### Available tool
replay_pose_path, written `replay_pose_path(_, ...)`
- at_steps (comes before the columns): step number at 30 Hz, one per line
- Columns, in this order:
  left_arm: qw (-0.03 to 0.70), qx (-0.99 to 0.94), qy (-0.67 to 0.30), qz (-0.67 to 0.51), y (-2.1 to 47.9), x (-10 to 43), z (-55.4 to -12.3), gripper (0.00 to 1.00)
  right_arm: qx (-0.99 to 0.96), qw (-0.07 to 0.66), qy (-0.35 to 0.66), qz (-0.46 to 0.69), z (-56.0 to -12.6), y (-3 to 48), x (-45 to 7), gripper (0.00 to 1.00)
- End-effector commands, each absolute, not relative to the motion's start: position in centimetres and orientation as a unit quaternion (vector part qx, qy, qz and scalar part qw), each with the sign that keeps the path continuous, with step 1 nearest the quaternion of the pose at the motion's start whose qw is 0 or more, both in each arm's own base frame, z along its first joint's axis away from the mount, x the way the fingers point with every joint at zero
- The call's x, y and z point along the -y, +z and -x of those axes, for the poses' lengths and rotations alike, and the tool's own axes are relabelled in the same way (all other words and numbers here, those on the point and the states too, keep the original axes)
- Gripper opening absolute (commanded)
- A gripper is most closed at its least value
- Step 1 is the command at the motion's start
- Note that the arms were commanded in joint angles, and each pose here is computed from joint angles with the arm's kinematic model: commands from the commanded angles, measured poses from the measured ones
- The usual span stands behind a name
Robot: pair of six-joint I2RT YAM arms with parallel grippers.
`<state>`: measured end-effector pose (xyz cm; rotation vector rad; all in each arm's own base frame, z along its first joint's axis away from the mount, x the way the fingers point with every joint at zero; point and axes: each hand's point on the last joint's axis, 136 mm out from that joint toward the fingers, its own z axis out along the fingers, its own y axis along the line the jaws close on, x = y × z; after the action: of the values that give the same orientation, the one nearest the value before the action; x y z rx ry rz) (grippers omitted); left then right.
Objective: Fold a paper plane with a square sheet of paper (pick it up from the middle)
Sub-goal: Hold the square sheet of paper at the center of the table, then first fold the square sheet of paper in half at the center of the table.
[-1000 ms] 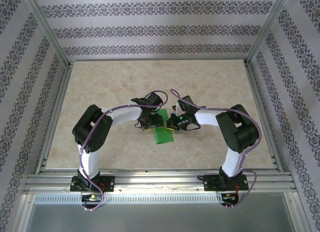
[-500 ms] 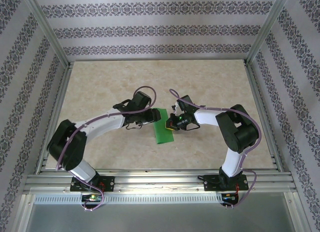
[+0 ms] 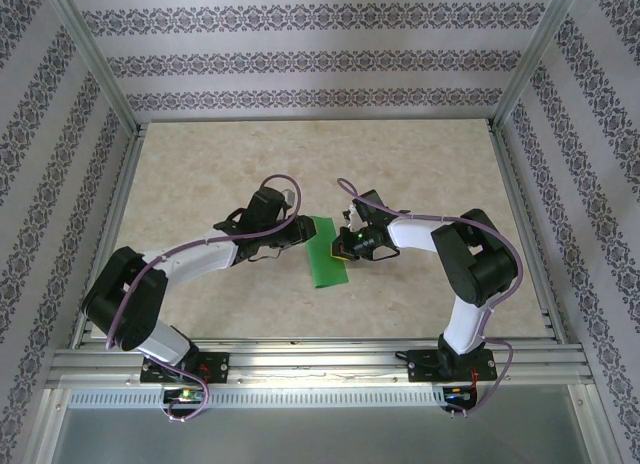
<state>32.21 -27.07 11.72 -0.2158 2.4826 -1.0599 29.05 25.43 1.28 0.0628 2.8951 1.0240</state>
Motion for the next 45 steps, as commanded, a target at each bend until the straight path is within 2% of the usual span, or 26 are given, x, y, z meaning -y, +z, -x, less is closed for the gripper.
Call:
replay_pose_path(1, 0.233, -0.87, -0.429, 0.067, 13.6, 28.1, -32.9, 0.23, -0.97, -0.014, 0.239, -0.046, -26.2, -2.6, -22.1, 0.0)
replay_pose_path(8, 0.194, -0.861, -0.467, 0.048, 12.8, 30.1, -32.8, 0.12, -0.97, -0.013, 0.238, -0.047, -26.1, -2.6, -22.0, 0.0)
replay_pose_path(12, 0.17, -0.87, -0.458, 0.071, 10.7, 30.1, -32.8, 0.0, -0.971, -0.012, 0.235, -0.047, -26.1, -2.6, -21.9, 0.0)
replay_pose_path(34, 0.108, -0.911, -0.384, 0.106, 1.9, 27.7, -30.3, 0.0, -0.972, -0.014, 0.229, -0.054, -25.8, -2.6, -21.6, 0.0)
replay_pose_path(40, 0.092, -0.929, -0.338, 0.116, -0.7, 25.8, -28.8, 0.0, -0.972, -0.014, 0.226, -0.055, -25.7, -2.7, -21.5, 0.0)
replay_pose_path(45, 0.108, -0.926, -0.347, 0.104, 1.5, 26.3, -29.5, 0.0, -0.973, -0.012, 0.224, -0.057, -25.7, -2.7, -21.3, 0.0)
